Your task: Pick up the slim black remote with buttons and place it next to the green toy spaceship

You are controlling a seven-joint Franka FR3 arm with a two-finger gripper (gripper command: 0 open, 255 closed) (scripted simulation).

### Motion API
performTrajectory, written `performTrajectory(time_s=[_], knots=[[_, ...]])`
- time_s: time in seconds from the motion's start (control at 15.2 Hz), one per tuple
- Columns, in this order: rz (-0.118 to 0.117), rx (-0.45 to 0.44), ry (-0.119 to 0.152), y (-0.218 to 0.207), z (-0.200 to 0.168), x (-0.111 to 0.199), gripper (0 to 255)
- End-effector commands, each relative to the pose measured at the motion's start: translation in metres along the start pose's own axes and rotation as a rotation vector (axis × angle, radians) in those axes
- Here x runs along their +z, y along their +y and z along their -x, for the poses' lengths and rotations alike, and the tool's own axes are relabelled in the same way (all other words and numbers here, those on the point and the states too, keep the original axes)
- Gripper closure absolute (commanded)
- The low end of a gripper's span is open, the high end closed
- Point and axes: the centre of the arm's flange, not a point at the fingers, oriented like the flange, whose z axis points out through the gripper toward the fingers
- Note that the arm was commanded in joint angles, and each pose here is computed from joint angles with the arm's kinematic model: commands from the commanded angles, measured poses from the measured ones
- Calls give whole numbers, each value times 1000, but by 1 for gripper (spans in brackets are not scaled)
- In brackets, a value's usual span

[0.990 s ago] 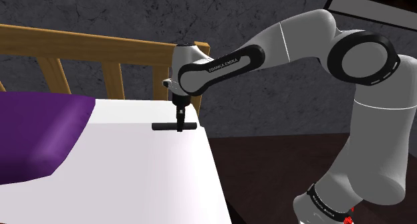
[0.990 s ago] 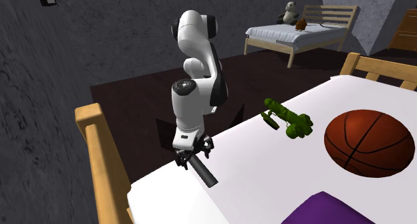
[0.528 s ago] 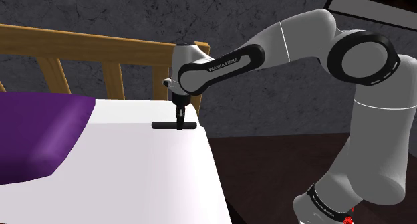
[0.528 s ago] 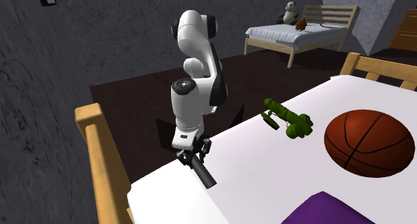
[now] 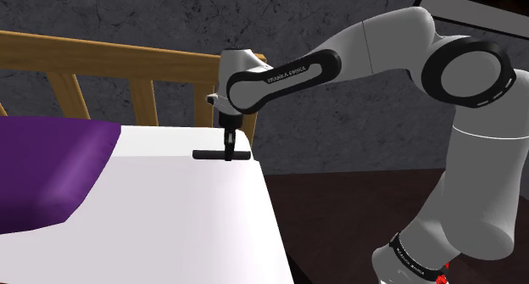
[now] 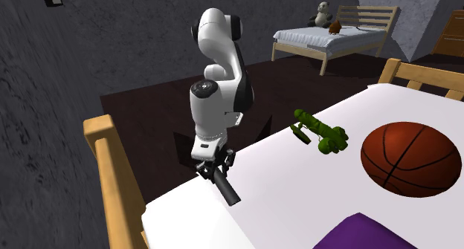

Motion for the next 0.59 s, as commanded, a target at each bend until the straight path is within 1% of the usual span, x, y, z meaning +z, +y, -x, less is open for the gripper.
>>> performTrajectory(time_s=[0.0, 0.53], knots=[[0, 0, 0, -1, 0, -10, 255], [0, 0, 0, -4, 0, -52, 255]])
